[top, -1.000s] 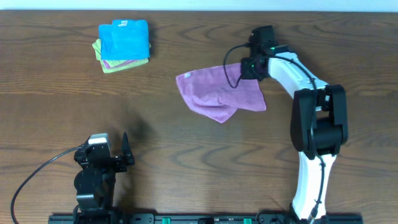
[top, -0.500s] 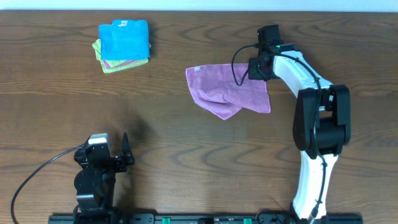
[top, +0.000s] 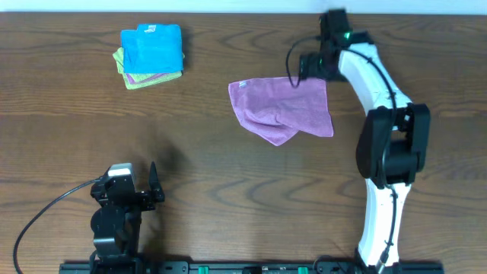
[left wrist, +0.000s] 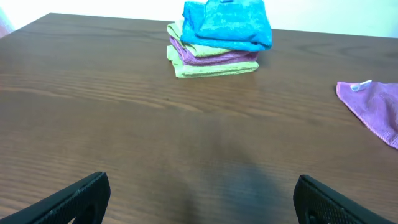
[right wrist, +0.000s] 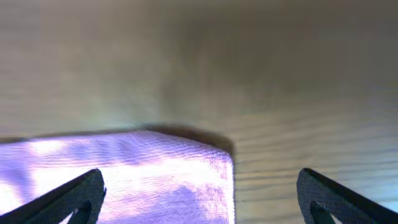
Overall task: Fold the cloth
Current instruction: 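Lay the cloth flat at center and open the right gripper, then withdraw the right gripper to the front right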
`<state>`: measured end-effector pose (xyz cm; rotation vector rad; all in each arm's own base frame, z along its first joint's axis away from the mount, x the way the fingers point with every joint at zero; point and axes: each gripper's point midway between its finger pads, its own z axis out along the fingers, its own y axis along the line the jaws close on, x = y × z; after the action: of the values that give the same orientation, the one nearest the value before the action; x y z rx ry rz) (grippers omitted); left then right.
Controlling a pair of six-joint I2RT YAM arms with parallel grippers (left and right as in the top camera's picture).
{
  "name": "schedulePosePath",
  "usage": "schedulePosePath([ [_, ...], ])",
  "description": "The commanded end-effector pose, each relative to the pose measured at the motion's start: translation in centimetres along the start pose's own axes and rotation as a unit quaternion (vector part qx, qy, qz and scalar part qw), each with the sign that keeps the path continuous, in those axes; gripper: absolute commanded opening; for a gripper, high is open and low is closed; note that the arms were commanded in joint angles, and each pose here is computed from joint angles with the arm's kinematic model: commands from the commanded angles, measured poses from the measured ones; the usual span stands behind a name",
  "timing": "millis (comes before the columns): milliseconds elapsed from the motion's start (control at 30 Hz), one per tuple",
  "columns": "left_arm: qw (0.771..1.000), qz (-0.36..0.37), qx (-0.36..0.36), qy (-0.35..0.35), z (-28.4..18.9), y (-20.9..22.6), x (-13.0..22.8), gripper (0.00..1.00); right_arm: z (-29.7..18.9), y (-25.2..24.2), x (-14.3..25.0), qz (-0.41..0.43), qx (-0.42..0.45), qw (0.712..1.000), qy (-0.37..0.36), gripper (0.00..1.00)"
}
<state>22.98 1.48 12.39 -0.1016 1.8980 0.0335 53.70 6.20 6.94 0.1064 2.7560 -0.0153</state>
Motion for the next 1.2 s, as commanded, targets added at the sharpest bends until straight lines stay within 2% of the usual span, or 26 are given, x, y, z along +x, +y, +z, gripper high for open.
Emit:
schedulePosePath([
  [0, 1.000, 0.000, -0.006, 0.012, 0.3, 0.2, 1.2, 0.95, -7.4, 0.1, -5.1, 0.011, -0.017, 0.996, -0.085, 0.99],
  [133, 1.000, 0.000, -0.006, 0.013, 0.3, 0.2, 1.2, 0.95, -15.5, 0.0, -6.4, 0.010, -0.025, 0.991, -0.132, 0.99],
  [367, 1.000, 0.000, -0.006, 0.012, 0.3, 0.2, 1.1, 0.95, -26.8, -1.7, -0.2, -0.009, 0.025, 0.991, -0.130, 0.97],
  [567, 1.000, 0.001, -0.010, 0.011, 0.3, 0.3, 1.1, 0.95, -32.1, -1.2, 5.5, -0.029, 0.021, 0.989, -0.144, 0.97],
  [767, 1.000, -0.001, -0.003, 0.012, 0.3, 0.1, 1.1, 0.95, -35.0, -0.6, 12.8, -0.052, -0.009, 0.988, -0.144, 0.99],
  [900, 0.996, -0.056, 0.071, 0.018, 0.1, -2.5, 1.2, 0.95, -36.2, -1.0, 18.2, -0.055, -0.035, 0.988, -0.138, 0.99],
  [1000, 0.981, -0.122, 0.148, 0.033, -0.5, -5.1, 1.1, 0.95, -37.4, -1.6, 20.9, -0.049, -0.059, 0.987, -0.144, 0.99],
  [1067, 0.966, -0.160, 0.198, 0.034, -1.1, -6.8, 0.4, 0.96, -38.3, -1.6, 22.2, -0.044, -0.086, 0.984, -0.148, 0.99],
  [1167, 0.920, -0.242, 0.304, 0.060, -3.0, -10.1, -0.6, 0.95, -39.9, -1.9, 23.6, -0.043, -0.122, 0.978, -0.164, 0.99],
])
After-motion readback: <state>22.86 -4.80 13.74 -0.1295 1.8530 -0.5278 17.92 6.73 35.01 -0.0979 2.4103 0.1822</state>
